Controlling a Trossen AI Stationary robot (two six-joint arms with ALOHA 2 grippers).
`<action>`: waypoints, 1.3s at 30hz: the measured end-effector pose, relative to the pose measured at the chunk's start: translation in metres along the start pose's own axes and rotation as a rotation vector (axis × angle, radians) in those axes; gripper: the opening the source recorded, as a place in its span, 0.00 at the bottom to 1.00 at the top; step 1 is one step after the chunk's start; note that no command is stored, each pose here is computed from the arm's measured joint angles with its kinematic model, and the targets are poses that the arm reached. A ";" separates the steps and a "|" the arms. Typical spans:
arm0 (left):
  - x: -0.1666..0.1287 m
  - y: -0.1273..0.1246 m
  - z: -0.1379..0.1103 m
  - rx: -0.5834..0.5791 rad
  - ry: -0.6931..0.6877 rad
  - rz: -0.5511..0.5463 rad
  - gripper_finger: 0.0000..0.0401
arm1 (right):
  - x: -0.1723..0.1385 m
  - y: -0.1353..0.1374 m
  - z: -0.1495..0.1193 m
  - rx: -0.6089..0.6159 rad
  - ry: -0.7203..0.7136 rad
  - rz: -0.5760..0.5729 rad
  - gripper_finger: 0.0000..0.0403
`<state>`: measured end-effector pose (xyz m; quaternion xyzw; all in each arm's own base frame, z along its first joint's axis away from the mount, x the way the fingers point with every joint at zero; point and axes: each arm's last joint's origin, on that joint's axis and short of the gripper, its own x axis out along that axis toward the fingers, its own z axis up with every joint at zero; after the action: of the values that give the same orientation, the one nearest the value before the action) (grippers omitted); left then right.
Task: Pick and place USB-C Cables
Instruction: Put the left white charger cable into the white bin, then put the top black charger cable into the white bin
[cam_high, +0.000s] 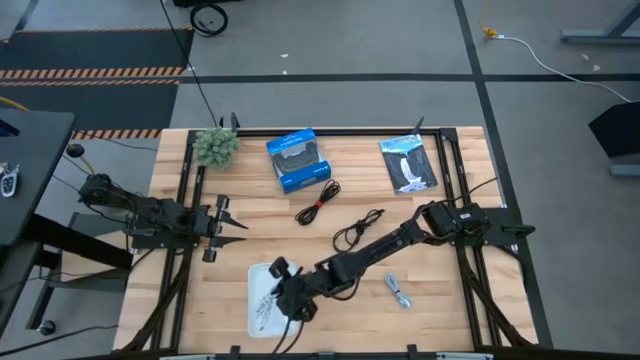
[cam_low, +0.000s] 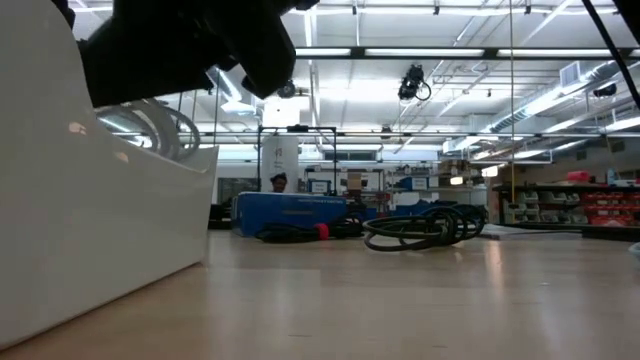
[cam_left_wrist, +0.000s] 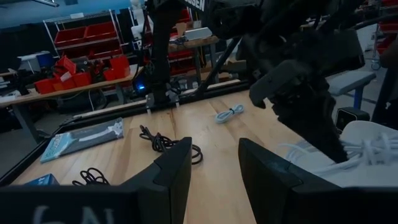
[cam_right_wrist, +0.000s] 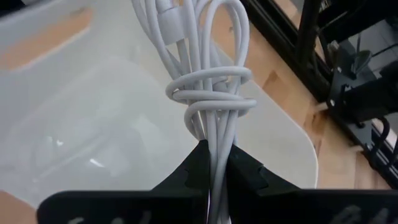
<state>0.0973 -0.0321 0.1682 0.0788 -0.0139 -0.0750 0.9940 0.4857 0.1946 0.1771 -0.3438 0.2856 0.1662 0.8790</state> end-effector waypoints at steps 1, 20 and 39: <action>0.000 0.000 0.000 0.000 0.000 0.000 0.35 | 0.000 0.000 -0.001 -0.001 0.009 0.001 0.10; 0.000 0.000 0.000 0.001 0.001 0.000 0.35 | -0.004 0.002 -0.006 0.001 0.079 0.046 0.27; 0.000 0.000 0.000 0.000 0.000 0.000 0.35 | -0.089 -0.083 -0.012 0.130 0.243 -0.100 0.39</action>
<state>0.0973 -0.0321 0.1682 0.0790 -0.0137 -0.0750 0.9940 0.4518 0.1194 0.2674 -0.3174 0.3826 0.0605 0.8656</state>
